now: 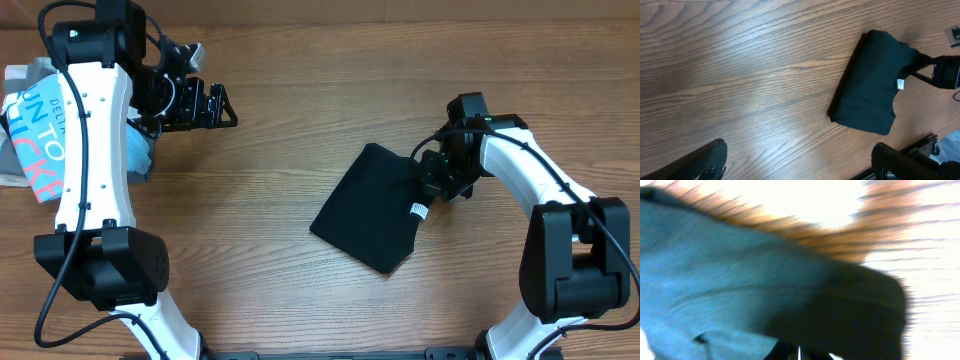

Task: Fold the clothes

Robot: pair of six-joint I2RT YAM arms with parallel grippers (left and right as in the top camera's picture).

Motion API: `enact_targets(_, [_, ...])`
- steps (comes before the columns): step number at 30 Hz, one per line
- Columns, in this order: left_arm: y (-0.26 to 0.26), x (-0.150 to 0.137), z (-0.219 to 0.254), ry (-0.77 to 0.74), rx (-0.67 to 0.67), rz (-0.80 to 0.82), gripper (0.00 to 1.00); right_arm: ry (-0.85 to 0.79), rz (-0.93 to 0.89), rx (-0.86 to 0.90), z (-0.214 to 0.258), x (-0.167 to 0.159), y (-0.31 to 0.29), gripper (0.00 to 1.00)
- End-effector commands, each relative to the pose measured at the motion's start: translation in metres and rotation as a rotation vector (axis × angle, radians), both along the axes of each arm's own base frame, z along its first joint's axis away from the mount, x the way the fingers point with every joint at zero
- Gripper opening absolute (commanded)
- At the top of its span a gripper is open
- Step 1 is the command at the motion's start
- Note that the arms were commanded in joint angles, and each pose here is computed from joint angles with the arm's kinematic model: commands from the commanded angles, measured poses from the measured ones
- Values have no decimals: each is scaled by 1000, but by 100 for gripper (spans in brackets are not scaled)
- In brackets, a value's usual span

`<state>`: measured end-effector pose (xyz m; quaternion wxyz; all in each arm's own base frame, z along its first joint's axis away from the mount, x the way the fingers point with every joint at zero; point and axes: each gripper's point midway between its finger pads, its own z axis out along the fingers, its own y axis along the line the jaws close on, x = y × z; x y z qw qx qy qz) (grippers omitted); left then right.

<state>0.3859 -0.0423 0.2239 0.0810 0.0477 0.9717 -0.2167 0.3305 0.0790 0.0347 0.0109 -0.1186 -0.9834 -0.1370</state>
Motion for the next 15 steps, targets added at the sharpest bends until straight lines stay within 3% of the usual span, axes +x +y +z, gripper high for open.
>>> enact_targets(1, [-1, 1, -4, 15, 0, 3, 95, -2, -35, -126, -10, 0, -28, 6])
enact_targets(10, [-1, 1, -4, 15, 0, 3, 95, 5, -89, -125, -19, -2, -42, 6])
enact_targets(15, [-1, 0, -4, 18, 0, 3, 95, 48, -229, -308, -21, -11, -74, 8])
